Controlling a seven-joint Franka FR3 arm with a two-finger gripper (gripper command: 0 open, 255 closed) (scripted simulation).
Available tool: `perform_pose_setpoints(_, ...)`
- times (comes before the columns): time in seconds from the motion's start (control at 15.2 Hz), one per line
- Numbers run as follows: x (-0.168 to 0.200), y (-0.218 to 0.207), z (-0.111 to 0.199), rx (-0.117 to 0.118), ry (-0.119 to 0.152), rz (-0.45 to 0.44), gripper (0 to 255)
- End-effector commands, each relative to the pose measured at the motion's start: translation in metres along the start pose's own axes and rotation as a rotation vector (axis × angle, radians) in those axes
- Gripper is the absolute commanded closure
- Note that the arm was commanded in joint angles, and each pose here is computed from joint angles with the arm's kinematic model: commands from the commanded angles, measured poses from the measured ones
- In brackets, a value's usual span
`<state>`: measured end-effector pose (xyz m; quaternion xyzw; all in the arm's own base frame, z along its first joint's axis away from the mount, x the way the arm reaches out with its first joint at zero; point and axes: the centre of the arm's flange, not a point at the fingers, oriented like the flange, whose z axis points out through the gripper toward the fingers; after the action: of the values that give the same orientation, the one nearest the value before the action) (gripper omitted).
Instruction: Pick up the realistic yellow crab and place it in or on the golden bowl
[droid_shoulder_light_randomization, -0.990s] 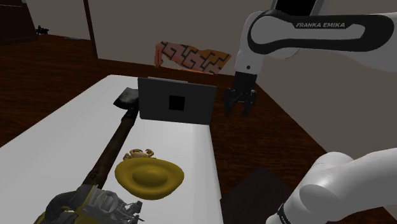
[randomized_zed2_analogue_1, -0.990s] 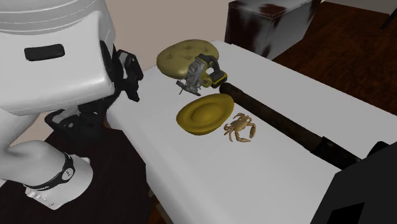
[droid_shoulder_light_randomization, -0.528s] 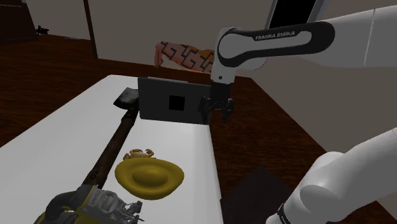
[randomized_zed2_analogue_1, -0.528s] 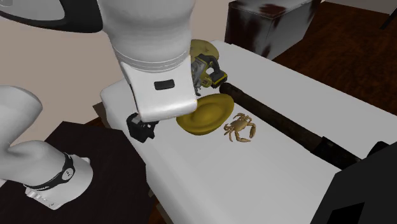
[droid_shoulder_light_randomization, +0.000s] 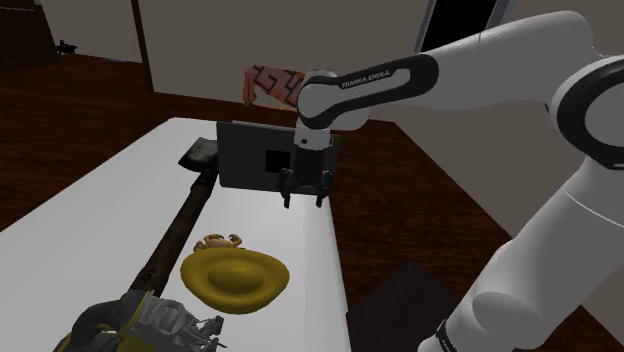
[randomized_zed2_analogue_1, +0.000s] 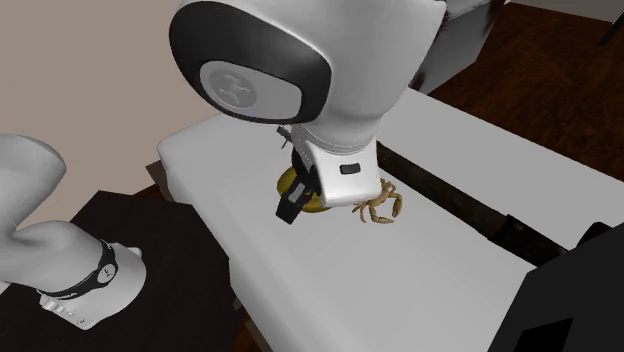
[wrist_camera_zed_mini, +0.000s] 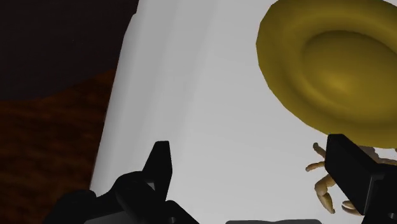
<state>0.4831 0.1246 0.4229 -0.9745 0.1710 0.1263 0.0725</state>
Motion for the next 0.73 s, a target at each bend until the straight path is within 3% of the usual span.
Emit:
perform_pose_setpoints(0.0, 0.021, -0.016, 0.014, 0.002, -0.011, 0.023, 0)
perform_pose_setpoints(0.66, 0.113, -0.084, 0.088, 0.008, -0.06, 0.128, 0)
